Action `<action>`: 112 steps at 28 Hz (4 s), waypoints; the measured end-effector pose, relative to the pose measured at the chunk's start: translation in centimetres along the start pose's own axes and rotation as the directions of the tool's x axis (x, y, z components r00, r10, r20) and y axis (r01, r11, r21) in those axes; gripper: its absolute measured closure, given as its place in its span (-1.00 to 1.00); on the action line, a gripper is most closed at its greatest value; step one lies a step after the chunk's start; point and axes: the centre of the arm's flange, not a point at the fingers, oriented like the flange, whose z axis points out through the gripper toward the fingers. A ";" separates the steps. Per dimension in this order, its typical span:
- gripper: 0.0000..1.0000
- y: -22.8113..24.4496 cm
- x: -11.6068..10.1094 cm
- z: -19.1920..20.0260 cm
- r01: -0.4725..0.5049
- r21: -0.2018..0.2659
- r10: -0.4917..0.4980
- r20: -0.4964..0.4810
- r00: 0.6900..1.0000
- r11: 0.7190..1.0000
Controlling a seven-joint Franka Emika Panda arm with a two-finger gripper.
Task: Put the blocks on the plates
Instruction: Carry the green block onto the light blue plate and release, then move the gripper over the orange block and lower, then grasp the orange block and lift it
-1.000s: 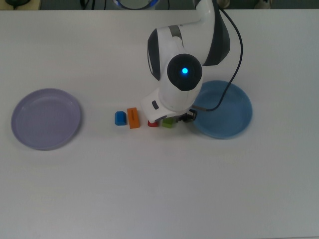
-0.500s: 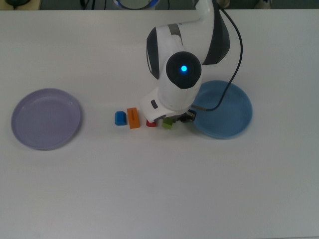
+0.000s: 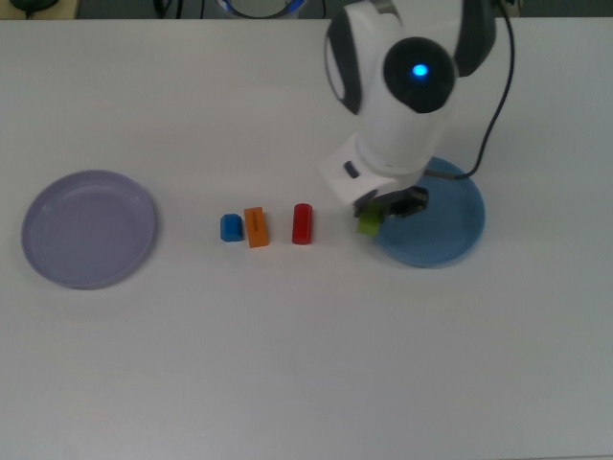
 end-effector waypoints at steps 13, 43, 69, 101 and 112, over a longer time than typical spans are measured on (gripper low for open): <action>0.32 -6.2 -3.9 1.2 0.109 -0.022 -0.109 0.008 0.994 0.994; -1.00 0.0 0.5 0.1 0.059 -0.026 -0.060 -0.047 0.997 0.998; -1.00 15.1 5.5 2.8 0.391 -0.030 -0.387 0.083 0.918 0.920; 0.43 17.0 5.7 5.5 0.373 -0.024 -0.367 0.129 0.921 0.928; -0.30 17.0 5.7 5.2 0.372 -0.024 -0.367 0.126 0.922 0.928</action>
